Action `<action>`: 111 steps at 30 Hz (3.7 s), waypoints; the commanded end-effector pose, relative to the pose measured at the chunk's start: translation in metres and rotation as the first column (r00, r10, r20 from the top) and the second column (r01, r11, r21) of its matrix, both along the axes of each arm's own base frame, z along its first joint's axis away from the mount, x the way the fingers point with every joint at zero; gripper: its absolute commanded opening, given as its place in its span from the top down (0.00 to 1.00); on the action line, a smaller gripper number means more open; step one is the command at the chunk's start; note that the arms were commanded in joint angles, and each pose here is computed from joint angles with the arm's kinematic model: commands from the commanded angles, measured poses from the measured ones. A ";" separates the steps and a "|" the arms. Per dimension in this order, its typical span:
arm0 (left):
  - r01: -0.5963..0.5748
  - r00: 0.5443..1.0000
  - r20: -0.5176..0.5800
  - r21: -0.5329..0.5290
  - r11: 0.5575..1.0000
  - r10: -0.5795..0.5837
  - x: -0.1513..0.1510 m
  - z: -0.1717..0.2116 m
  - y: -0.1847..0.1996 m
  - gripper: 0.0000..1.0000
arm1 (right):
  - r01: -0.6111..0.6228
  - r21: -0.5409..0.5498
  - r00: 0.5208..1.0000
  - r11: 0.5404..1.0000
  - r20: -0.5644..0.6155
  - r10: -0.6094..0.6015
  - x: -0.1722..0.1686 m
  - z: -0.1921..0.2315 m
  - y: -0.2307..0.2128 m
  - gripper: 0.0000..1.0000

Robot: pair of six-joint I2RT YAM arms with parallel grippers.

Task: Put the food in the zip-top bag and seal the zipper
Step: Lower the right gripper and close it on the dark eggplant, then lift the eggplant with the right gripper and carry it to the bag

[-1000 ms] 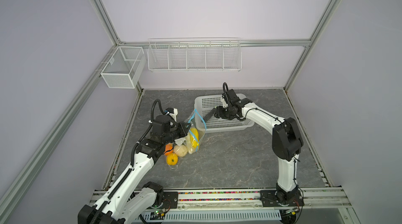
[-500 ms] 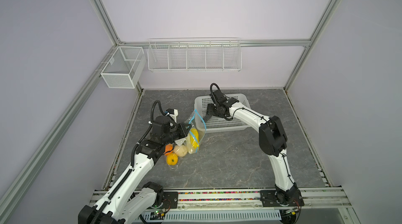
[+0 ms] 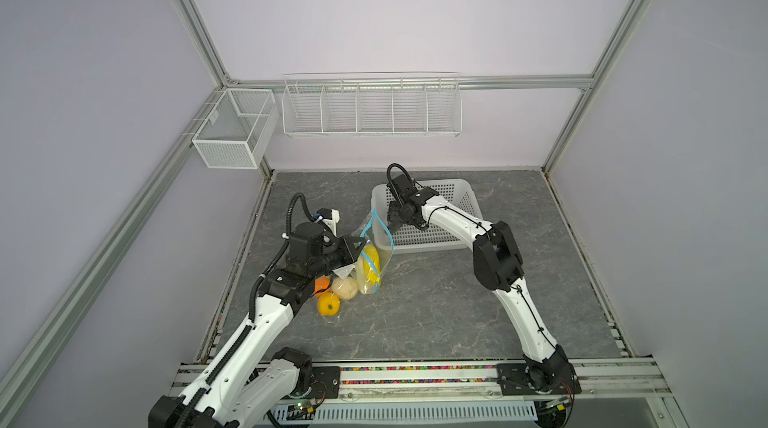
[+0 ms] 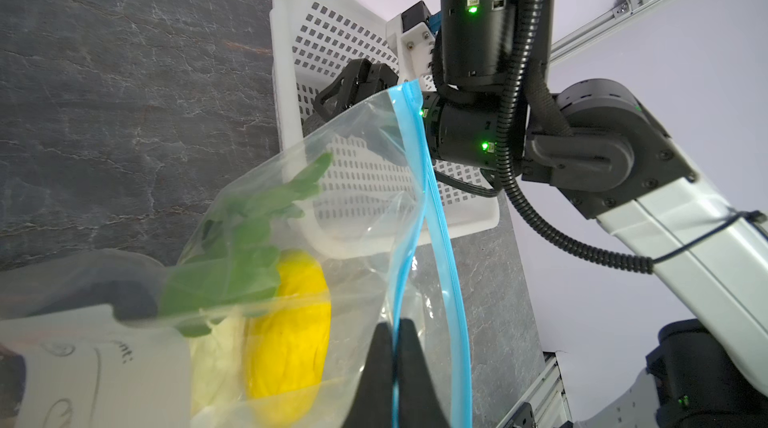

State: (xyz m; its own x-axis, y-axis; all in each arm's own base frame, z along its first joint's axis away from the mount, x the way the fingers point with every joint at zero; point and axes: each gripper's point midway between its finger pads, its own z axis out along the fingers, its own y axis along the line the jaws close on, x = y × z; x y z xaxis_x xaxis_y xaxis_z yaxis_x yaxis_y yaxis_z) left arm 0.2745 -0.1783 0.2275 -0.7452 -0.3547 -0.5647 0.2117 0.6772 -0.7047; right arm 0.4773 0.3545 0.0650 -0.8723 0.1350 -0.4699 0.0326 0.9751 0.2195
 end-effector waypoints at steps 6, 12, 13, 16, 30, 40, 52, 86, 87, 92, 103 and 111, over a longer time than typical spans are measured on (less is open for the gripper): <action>-0.003 1.000 0.009 -0.020 1.000 0.003 -0.002 0.002 0.001 1.00 | 0.005 -0.056 0.999 0.998 -0.044 -0.007 -0.002 -0.023 -0.004 0.34; -0.001 1.000 0.006 -0.019 1.000 0.001 -0.001 0.001 0.000 1.00 | 0.000 -0.041 0.997 0.999 -0.075 -0.003 -0.002 -0.034 -0.005 0.41; -0.001 1.000 0.005 -0.021 1.000 0.001 -0.001 0.001 0.000 1.00 | 0.001 -0.036 0.997 0.999 -0.079 -0.004 -0.001 -0.035 -0.006 0.42; 0.001 1.000 0.004 -0.020 1.000 0.000 0.000 0.001 -0.001 1.00 | 0.005 -0.013 0.995 1.000 -0.099 -0.006 -0.001 -0.040 -0.005 0.45; 0.006 1.000 0.002 -0.029 1.000 -0.006 0.001 0.002 -0.002 1.00 | 0.018 0.082 0.991 0.996 -0.132 -0.007 0.000 -0.037 -0.011 0.56; 0.009 1.000 0.012 -0.041 0.999 -0.009 0.000 0.004 -0.003 1.00 | 0.017 0.147 0.997 0.989 -0.076 -0.006 0.007 -0.004 -0.021 0.59; 0.021 1.000 0.021 -0.064 0.998 -0.020 0.000 0.006 -0.006 1.00 | 0.034 0.219 0.999 0.975 -0.032 -0.028 0.005 0.025 -0.031 0.65; 0.029 0.997 0.067 -0.120 0.992 -0.021 -0.005 0.028 -0.008 1.00 | -0.285 0.525 0.839 0.802 0.542 -0.056 -0.069 0.205 -0.032 0.62; 0.029 0.997 0.069 -0.123 0.992 -0.020 -0.005 0.030 -0.008 1.00 | -0.317 0.522 0.829 0.792 0.559 -0.037 -0.075 0.212 -0.028 0.61; 0.034 0.997 0.080 -0.130 0.991 -0.024 -0.003 0.036 -0.009 1.00 | -0.475 0.451 0.726 0.755 0.686 0.047 -0.110 0.248 -0.007 0.59; 0.030 0.997 0.074 -0.128 0.991 -0.021 -0.001 0.033 -0.009 1.00 | -0.519 0.376 0.721 0.768 0.675 0.158 -0.131 0.225 0.027 0.72; 0.029 0.997 0.071 -0.126 0.992 -0.020 0.001 0.031 -0.010 1.00 | -0.464 0.284 0.724 0.839 0.667 0.175 -0.123 0.237 0.011 0.92</action>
State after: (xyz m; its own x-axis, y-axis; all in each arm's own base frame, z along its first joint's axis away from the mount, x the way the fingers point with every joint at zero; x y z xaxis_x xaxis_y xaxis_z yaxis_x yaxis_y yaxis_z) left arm 0.2716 -0.1864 0.2442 -0.7351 -0.3976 -0.5492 0.2486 0.5955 -0.7639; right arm 0.3479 0.3764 0.2781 -0.5154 0.2054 -0.8319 -0.5453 0.6703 0.5033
